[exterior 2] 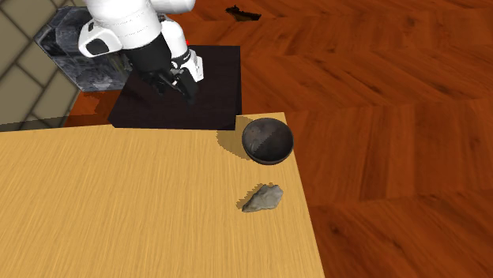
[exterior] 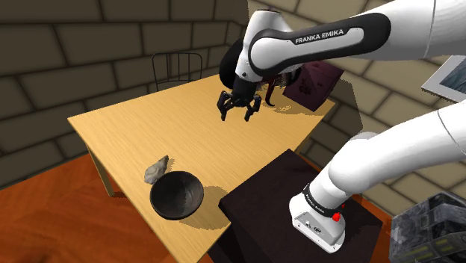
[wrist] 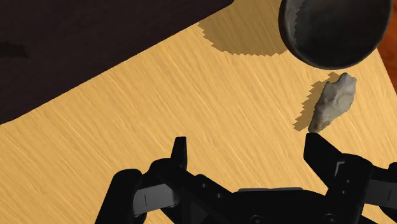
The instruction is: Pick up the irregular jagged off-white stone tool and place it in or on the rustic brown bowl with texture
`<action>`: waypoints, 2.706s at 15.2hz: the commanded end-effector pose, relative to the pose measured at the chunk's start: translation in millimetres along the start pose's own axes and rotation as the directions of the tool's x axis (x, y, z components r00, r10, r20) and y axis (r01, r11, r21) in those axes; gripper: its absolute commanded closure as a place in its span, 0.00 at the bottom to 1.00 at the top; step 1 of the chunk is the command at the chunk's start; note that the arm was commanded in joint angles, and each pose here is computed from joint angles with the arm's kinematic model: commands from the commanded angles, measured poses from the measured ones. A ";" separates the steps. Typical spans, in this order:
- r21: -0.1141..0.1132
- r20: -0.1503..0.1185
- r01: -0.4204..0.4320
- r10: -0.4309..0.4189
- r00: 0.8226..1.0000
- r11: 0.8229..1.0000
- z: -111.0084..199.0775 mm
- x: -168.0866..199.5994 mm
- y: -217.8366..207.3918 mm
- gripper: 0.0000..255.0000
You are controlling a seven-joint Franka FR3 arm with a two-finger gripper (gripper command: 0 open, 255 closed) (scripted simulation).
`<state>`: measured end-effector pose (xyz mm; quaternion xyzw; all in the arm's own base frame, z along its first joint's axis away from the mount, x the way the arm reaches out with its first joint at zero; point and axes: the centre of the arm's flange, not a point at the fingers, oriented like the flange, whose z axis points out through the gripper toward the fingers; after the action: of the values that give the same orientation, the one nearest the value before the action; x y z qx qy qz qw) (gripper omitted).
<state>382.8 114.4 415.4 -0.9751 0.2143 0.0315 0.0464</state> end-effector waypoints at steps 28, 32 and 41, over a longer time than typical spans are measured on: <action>0.202 0.172 -0.739 0.719 0.673 0.643 202.1 147.1 -198.0 0.00; 0.202 0.172 -0.739 0.719 0.673 0.643 222.5 147.8 -203.5 0.00; 0.201 0.172 -0.739 0.719 0.673 0.643 225.4 147.9 -204.3 1.00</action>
<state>593.5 261.1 195.1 -0.7896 0.5890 0.0567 0.1624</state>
